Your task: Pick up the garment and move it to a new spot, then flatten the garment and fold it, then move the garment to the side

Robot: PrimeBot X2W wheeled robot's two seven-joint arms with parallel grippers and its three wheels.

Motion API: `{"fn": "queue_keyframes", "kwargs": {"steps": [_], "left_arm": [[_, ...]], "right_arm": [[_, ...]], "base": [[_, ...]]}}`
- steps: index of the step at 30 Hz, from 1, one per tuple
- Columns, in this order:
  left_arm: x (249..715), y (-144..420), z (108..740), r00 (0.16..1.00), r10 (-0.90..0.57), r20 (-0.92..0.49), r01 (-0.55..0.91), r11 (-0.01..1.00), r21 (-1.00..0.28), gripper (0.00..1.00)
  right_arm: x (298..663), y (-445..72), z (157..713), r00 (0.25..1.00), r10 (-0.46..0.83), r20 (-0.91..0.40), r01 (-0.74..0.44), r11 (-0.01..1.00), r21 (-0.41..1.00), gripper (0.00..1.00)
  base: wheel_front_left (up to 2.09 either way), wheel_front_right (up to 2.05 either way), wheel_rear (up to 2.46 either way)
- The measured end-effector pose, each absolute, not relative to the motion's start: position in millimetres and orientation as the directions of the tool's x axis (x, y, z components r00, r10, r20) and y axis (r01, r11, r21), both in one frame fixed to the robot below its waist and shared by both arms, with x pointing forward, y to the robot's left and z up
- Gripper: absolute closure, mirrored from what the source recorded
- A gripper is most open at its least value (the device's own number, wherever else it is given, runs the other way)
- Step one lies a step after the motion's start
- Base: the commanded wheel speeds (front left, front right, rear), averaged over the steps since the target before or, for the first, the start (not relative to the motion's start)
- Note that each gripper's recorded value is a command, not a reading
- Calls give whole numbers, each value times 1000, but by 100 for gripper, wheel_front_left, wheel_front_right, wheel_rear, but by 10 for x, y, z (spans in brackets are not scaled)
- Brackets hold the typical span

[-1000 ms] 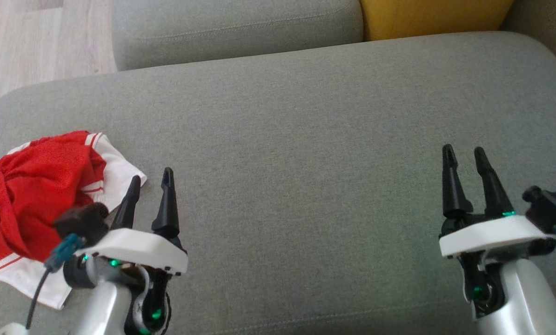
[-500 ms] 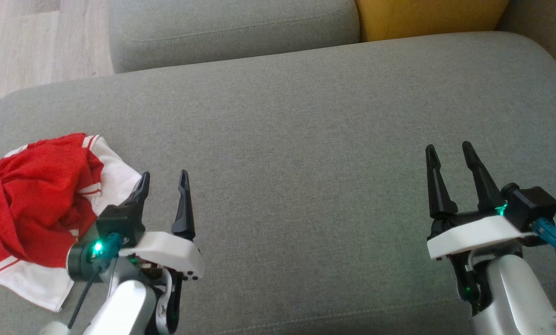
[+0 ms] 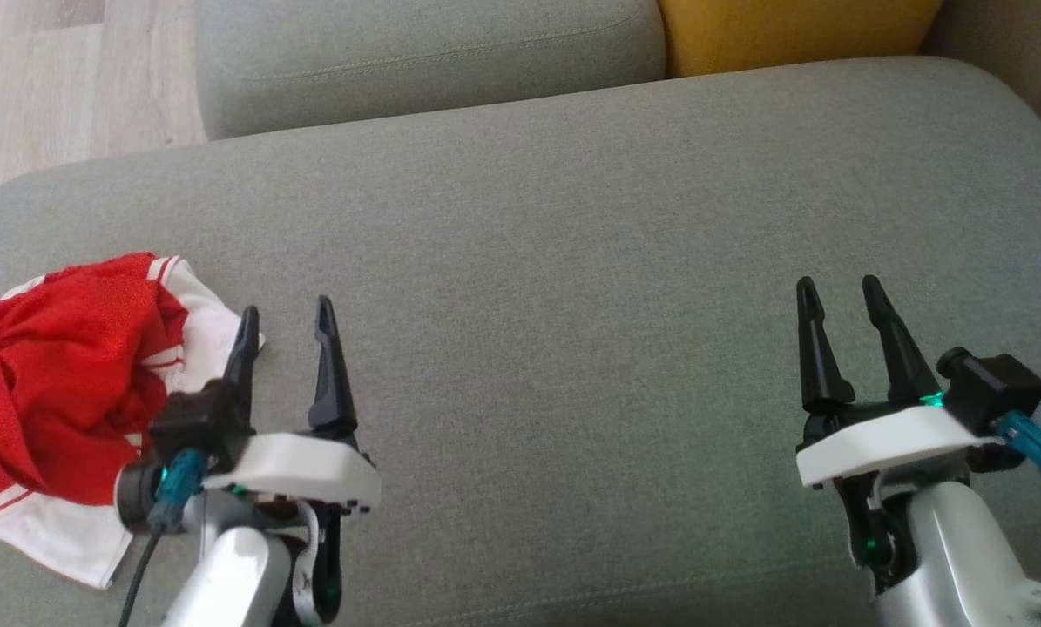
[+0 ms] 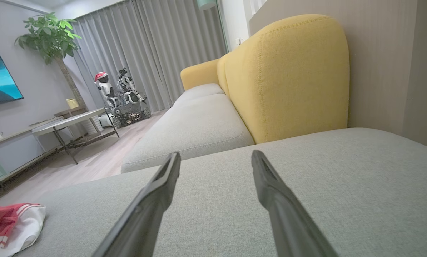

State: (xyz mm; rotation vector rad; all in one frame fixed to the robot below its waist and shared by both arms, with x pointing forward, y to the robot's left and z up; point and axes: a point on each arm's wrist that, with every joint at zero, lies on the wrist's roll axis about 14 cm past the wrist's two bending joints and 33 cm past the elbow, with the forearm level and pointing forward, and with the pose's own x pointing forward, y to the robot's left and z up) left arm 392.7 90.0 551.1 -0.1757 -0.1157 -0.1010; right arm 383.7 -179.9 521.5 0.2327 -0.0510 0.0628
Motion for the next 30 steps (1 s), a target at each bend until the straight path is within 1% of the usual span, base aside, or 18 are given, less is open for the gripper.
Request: {"fn": "queue_keyframes", "kwargs": {"steps": [3,6,15,22,30], "left_arm": [[3868,851,5363,989,-121,85,136,968,-210,0],[3824,856,5243,990,-130,61,140,973,-185,0],[3839,808,5443,975,-144,167,158,984,-78,0],[3840,755,5522,964,-163,210,168,986,-8,0],[3845,759,5526,964,-162,212,169,986,-12,0]], "right_arm": [[3836,-1793,5213,997,61,55,-71,978,195,0],[3833,-1778,5220,996,70,55,-77,987,140,0],[3812,-1754,5259,994,87,65,-89,996,21,0],[3801,-1700,5266,991,111,70,-107,993,-56,0],[3817,-1670,5254,991,120,67,-116,992,-56,0]], "base": [[0,0,0],[0,0,0],[0,0,0],[0,0,0],[0,0,0]]}}
